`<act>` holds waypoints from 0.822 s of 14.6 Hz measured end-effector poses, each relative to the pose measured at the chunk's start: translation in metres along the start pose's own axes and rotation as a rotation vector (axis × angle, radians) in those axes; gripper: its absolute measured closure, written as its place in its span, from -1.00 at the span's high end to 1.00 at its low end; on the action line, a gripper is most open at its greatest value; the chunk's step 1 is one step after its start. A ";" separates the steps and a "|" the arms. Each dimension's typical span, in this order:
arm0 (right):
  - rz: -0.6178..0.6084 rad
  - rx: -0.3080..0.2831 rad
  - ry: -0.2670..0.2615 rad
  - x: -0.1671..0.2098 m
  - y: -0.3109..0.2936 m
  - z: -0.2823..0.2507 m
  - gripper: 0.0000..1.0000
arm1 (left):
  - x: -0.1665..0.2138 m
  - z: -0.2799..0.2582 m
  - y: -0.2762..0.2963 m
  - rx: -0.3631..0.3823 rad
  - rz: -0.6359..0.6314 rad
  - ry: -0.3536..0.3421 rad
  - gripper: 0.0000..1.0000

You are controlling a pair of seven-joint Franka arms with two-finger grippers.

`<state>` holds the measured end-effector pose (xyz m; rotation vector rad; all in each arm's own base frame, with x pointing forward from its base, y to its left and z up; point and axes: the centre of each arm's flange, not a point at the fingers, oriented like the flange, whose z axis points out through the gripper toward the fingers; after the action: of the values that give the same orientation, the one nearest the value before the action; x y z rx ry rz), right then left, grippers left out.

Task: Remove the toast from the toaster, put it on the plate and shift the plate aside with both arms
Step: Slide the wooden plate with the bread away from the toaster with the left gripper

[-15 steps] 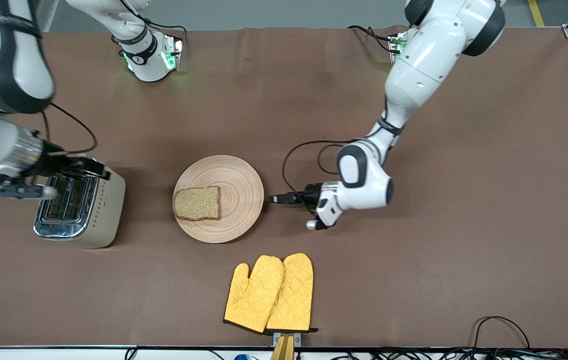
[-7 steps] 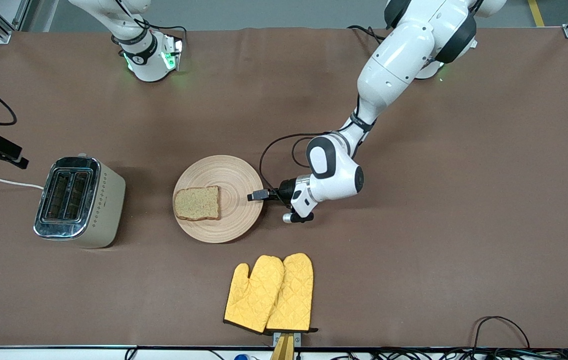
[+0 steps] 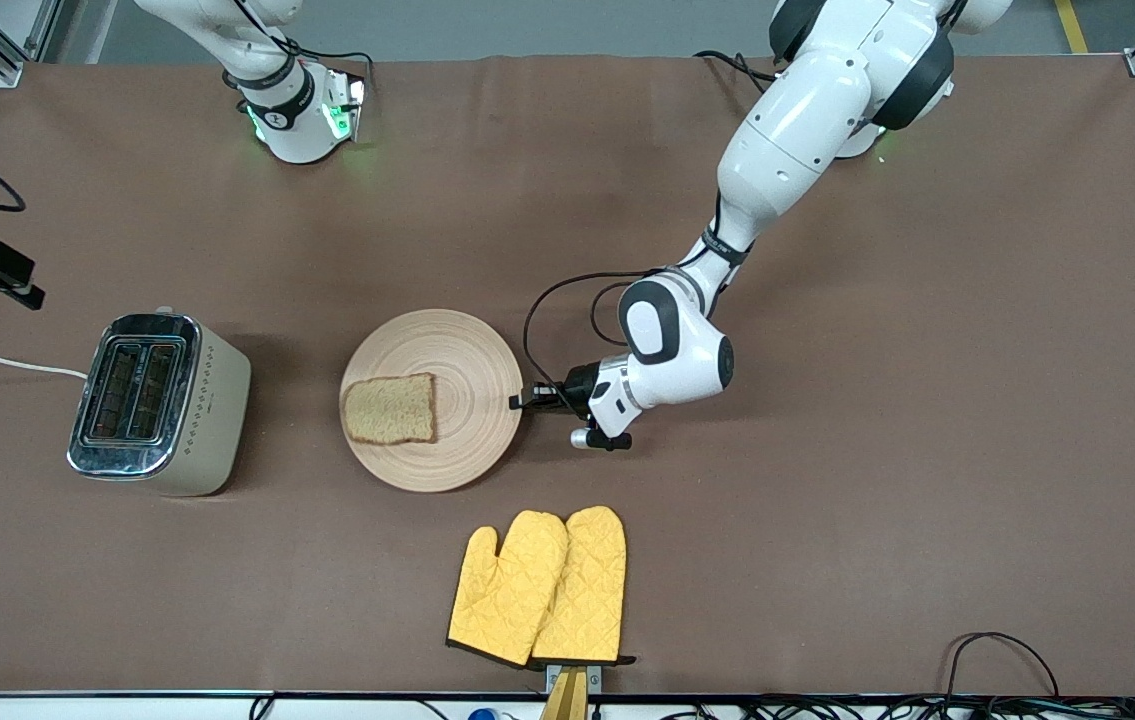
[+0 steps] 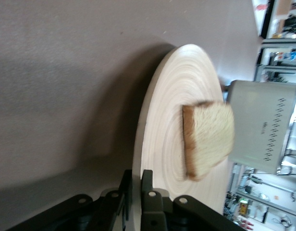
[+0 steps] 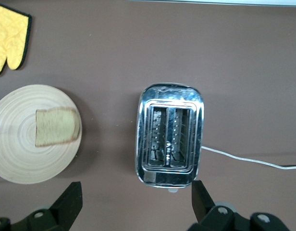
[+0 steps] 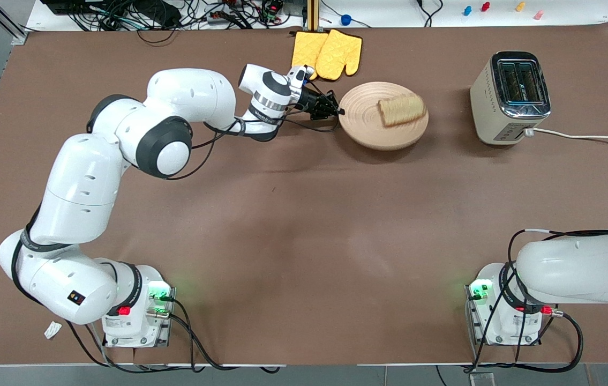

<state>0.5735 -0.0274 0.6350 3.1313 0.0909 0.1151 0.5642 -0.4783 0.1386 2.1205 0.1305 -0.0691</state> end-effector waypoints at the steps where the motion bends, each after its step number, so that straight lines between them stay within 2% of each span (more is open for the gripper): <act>1: -0.011 -0.006 -0.002 0.001 -0.009 0.000 1.00 | 0.000 -0.001 0.000 -0.003 0.002 0.003 -0.80; 3: -0.021 -0.022 -0.003 0.001 -0.015 0.000 1.00 | 0.007 -0.011 0.002 0.002 0.013 0.015 -0.81; 5: -0.018 -0.023 -0.006 0.001 -0.013 0.001 1.00 | 0.027 -0.051 0.009 0.023 0.057 0.022 -0.81; 9: -0.044 -0.023 -0.013 0.002 -0.031 0.002 1.00 | 0.067 -0.189 0.008 0.007 0.191 -0.071 -0.81; 12: -0.042 -0.025 -0.020 0.001 -0.032 0.002 1.00 | 0.093 -0.303 -0.060 -0.053 0.233 -0.149 -0.81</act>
<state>0.5728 0.0044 0.6327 3.1027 0.1542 0.0834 0.6482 -0.1827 0.2375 2.0549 -0.2008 -0.0848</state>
